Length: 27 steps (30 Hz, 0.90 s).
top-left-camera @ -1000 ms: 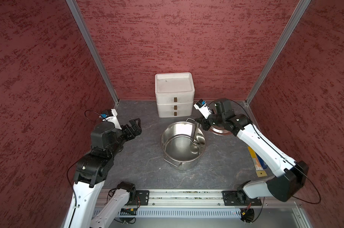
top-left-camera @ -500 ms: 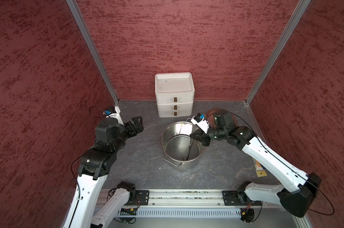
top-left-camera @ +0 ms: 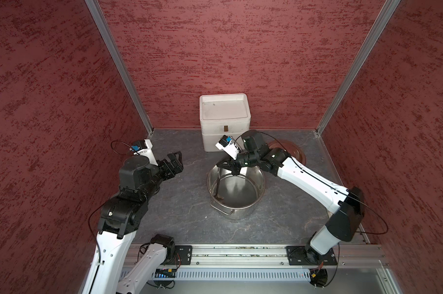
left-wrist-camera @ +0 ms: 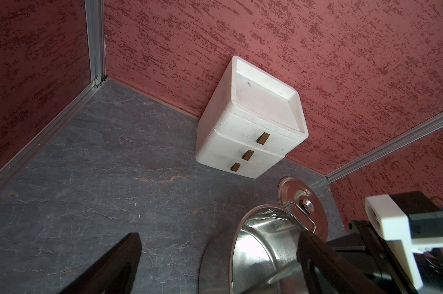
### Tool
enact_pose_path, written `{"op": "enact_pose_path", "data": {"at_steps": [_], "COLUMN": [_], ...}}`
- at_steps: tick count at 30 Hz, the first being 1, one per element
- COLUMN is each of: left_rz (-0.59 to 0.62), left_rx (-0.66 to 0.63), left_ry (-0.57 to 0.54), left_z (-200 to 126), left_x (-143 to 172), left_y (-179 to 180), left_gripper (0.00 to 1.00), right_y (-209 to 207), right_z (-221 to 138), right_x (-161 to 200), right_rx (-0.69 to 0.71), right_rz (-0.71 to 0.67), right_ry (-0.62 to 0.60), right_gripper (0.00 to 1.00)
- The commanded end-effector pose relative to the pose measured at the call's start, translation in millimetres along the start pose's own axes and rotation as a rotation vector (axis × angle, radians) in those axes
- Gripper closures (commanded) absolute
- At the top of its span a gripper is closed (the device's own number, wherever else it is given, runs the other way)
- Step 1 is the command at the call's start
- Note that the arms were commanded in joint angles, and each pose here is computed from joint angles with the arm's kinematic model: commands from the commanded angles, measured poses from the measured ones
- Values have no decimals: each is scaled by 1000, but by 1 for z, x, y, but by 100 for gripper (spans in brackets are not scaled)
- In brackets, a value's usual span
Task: Stir the soup with a spoon
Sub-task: Stir the soup in the pan with a stick.
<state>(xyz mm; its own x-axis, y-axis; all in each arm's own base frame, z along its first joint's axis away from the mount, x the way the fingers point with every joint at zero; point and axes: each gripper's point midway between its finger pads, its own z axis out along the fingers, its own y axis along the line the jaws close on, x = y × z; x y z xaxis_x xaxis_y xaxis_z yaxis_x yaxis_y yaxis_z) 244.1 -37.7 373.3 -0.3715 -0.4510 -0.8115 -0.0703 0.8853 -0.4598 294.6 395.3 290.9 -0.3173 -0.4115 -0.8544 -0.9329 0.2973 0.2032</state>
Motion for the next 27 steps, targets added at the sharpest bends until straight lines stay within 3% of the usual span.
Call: {"op": "enact_pose_path", "data": {"at_steps": [1,7,16,23,27], "left_rz": [8,11,15,28,29], "left_rx": [-10,-20,-22,-8,-5], "left_ry": [-27,-30,-25,-14,-18], "left_z": [-5,-9,-7,1,4], "left_x": [-5,-6,-5,-6,-7], "left_y": [3,5,4,-1,-1], "left_gripper": [0,0,0,0,0], "right_y": [-26,-72,-118,-100,-67], "right_z": [5,-4,-74,-130,-139], "right_x": [-20,-32,-3,44,67], "right_rx": [96,218,422,488,408], "right_rz": [-70,-57,28,68,90], "right_ry": [-29,-58,-44,38,74], "right_gripper": [100,100,100,100,100]}}
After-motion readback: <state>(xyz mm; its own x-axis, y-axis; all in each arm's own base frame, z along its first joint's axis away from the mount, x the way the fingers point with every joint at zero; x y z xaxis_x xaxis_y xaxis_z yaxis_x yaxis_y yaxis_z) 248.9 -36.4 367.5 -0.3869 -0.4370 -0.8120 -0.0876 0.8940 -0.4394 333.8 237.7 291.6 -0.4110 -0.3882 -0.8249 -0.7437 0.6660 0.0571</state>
